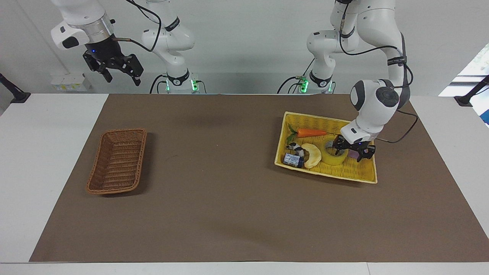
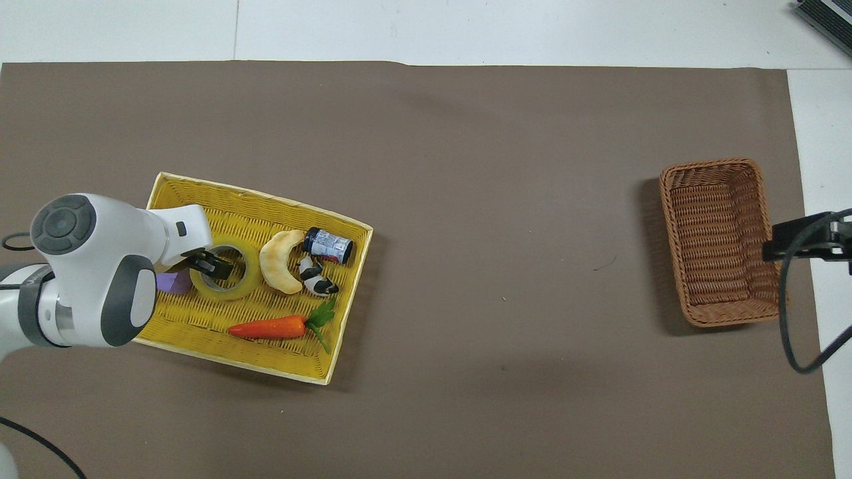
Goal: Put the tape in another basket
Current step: 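Reach the left gripper down into the yellow tray onto the tape roll, then grasp the tape roll rim with the left gripper and lift it out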
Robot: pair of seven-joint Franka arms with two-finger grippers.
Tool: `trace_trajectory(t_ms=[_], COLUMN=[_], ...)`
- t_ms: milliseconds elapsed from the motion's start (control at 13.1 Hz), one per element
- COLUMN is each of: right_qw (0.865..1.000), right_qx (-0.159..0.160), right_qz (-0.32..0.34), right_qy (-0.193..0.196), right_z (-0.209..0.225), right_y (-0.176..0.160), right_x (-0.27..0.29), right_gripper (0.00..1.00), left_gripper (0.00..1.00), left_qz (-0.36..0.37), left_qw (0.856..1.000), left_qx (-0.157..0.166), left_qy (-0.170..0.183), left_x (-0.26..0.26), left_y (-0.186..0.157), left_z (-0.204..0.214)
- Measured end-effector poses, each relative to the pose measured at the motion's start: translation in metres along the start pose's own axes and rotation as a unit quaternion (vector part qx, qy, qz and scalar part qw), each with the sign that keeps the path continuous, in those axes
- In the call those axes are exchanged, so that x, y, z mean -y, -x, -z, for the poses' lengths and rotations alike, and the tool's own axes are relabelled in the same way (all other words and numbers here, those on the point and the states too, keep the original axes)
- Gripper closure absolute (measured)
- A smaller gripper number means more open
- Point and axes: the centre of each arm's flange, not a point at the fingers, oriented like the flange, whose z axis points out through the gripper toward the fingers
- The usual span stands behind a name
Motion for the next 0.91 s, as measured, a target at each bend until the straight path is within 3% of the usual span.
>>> trace_trajectory(t_ms=[381,914], right_qw=[1.000,1.000], right_qx=[0.000,0.000], right_qz=[0.000,0.000], right_qy=[0.000,0.000], right_z=[0.000,0.000], right_y=[0.000,0.000], right_x=[0.000,0.000], right_gripper=[0.00,0.00], left_gripper=[0.76,0.78], left_qz=[-0.007,0.003], left_qw=[1.000,1.000], left_qx=[-0.011,0.010], left_qy=[-0.006,0.001], left_x=[0.004,0.021], left_y=[-0.001,-0.027], left_z=[0.004,0.072])
